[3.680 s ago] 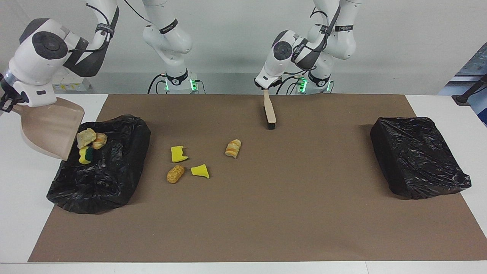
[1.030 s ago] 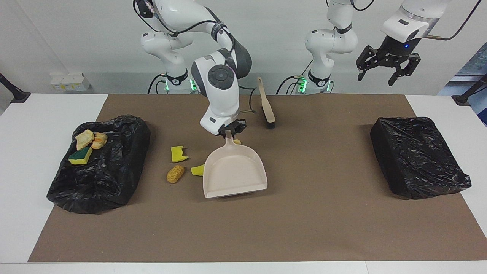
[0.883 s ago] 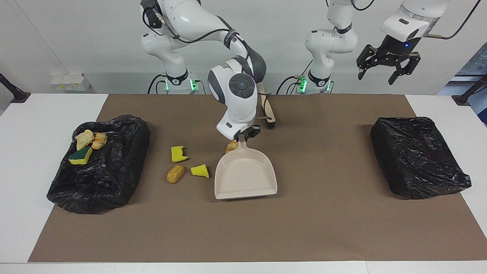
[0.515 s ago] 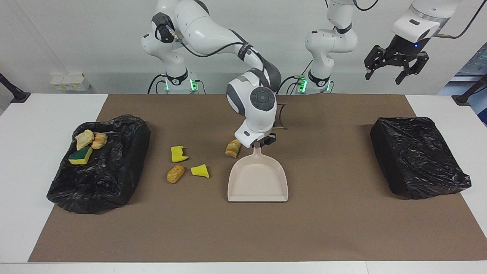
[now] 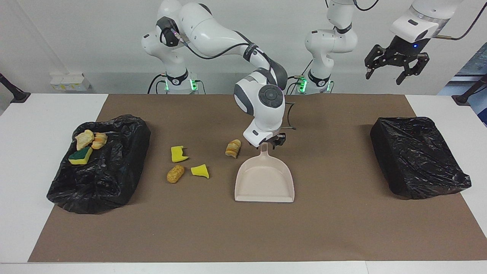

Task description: Sweep and dump trash in bin

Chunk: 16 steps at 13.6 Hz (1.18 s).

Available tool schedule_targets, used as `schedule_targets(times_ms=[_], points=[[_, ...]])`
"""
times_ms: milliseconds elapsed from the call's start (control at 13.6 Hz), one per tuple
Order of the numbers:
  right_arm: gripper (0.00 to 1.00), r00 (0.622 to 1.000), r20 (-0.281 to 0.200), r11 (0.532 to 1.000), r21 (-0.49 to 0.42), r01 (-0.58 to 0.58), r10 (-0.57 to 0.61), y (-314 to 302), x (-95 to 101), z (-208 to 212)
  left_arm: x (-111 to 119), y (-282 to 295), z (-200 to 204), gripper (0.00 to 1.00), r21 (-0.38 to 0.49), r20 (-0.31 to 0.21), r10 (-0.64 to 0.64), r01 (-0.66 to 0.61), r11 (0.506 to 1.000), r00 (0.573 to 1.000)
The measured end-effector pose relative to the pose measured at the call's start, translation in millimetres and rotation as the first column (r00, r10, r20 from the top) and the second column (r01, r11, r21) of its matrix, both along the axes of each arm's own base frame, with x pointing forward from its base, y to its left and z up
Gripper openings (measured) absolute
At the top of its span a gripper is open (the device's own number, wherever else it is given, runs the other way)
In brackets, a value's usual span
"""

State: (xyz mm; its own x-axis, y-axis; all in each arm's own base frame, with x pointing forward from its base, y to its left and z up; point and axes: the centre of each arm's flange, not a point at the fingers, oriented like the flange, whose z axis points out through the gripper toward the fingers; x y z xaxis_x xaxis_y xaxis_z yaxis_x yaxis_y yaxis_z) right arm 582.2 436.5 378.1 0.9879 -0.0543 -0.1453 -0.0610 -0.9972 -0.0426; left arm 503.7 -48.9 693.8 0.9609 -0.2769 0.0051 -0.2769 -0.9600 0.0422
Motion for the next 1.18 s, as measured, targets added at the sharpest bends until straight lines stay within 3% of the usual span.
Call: schedule_targets(times_ms=[147,368,662,957,1178], points=[[0.99,1.000,-0.002,1.000,-0.002,-0.006,0.006,-1,-5.2,11,0,0,0,1.00,0.000,0.000,0.000,0.000,1.000,1.000],[1.00,0.999,-0.030,0.999,-0.017,-0.036,0.035,2,-32.9,28,0,-2,-1,1.00,0.000,-0.002,-0.004,0.004,1.000,1.000],[1.00,0.992,-0.036,0.992,-0.025,-0.121,0.120,19,-106.4,35,6,-12,-3,1.00,-0.001,0.030,-0.022,0.022,1.000,0.999],[1.00,0.980,0.035,0.981,0.002,-0.196,0.195,29,-183.6,26,24,-34,-26,1.00,-0.005,0.062,-0.055,0.056,0.998,0.997],[0.96,0.978,0.041,0.979,-0.011,-0.205,0.206,21,-236.2,23,39,-65,-59,1.00,-0.004,0.047,-0.103,0.103,0.995,0.994]])
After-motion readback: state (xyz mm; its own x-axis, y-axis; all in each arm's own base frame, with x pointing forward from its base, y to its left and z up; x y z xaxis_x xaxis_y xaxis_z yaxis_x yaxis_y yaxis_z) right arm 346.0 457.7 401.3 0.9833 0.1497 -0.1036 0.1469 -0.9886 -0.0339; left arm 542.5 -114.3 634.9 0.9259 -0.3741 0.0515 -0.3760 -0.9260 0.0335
